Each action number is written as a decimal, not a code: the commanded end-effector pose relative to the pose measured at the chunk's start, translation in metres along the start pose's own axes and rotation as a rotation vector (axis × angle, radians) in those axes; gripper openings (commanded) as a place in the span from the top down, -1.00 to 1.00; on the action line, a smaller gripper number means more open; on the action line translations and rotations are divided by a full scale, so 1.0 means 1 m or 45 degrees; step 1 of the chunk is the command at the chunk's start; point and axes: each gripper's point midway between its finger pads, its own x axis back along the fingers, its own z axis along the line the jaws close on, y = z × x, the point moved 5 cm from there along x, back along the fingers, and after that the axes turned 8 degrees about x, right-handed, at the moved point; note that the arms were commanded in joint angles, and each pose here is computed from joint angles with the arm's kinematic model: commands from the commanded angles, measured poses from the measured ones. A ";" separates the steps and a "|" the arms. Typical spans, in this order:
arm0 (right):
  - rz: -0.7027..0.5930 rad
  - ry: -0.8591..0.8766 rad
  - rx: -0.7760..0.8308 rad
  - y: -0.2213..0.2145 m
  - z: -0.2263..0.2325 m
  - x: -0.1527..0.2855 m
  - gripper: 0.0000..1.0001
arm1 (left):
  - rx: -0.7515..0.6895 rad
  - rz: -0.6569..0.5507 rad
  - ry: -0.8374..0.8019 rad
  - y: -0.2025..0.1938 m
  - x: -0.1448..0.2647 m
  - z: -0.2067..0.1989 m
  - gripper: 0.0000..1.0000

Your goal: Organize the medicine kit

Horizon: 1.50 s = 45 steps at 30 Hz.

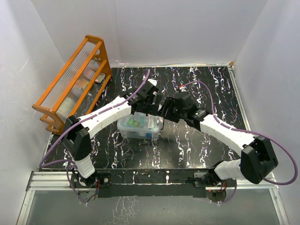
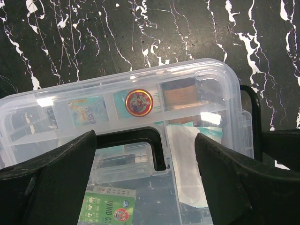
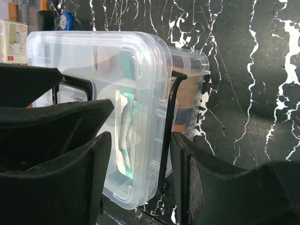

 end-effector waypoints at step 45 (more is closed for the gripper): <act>-0.274 -0.166 0.174 0.038 0.025 0.053 -0.11 | 0.111 -0.064 -0.047 0.025 0.060 0.040 -0.85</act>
